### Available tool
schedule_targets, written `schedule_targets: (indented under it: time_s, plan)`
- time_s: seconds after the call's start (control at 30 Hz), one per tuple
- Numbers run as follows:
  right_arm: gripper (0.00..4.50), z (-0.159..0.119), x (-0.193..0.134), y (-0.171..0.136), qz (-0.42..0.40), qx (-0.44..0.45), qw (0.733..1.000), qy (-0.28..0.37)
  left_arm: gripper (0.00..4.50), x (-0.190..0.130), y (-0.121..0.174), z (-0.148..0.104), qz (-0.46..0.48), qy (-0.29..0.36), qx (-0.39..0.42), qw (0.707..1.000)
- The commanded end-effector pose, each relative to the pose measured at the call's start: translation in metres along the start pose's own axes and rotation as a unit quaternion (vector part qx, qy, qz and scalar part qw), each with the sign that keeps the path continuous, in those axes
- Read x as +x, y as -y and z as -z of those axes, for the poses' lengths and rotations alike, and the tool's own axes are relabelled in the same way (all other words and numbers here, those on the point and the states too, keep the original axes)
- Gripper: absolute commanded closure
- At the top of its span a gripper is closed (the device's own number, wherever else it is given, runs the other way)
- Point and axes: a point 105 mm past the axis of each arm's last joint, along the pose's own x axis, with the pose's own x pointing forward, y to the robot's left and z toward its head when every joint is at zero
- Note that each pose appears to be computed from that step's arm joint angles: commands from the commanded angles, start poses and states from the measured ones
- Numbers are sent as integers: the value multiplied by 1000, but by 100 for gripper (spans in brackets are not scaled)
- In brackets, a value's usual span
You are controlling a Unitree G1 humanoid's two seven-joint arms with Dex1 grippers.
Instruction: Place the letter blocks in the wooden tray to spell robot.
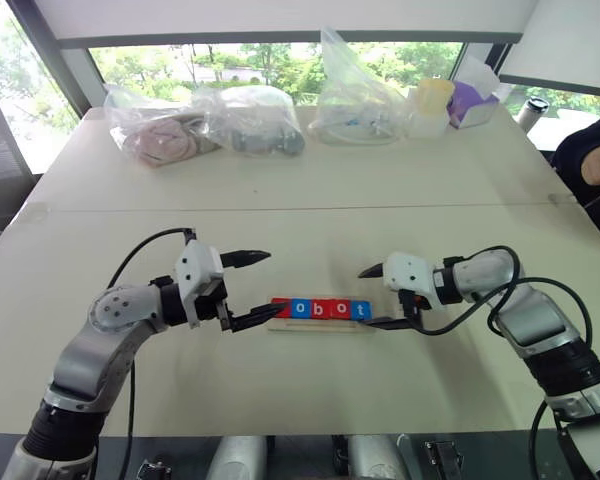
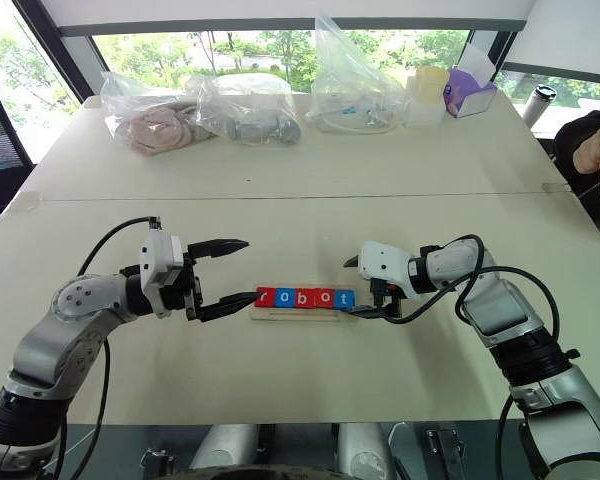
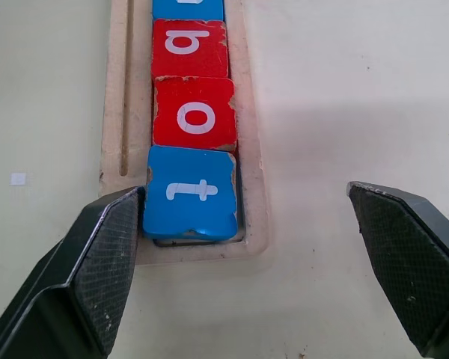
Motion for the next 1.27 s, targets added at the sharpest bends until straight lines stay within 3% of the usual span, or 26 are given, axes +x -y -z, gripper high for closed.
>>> schedule_targets:
  time_s: [0.03,0.67,0.97,1.27]
  plan:
    - [4,-8,-10,6,15,-18,1000,6,0,2,3,-9,5,13,18,1000]
    - [4,-6,-33,14,49,14,999,7,0,2,2,-8,4,11,17,1000]
    - [4,-13,-66,-15,24,84,996,10,0,-24,2,3,-18,-44,-15,999]
    - [4,-20,-78,-22,31,107,994,13,0,-42,1,2,-31,-70,-29,997]
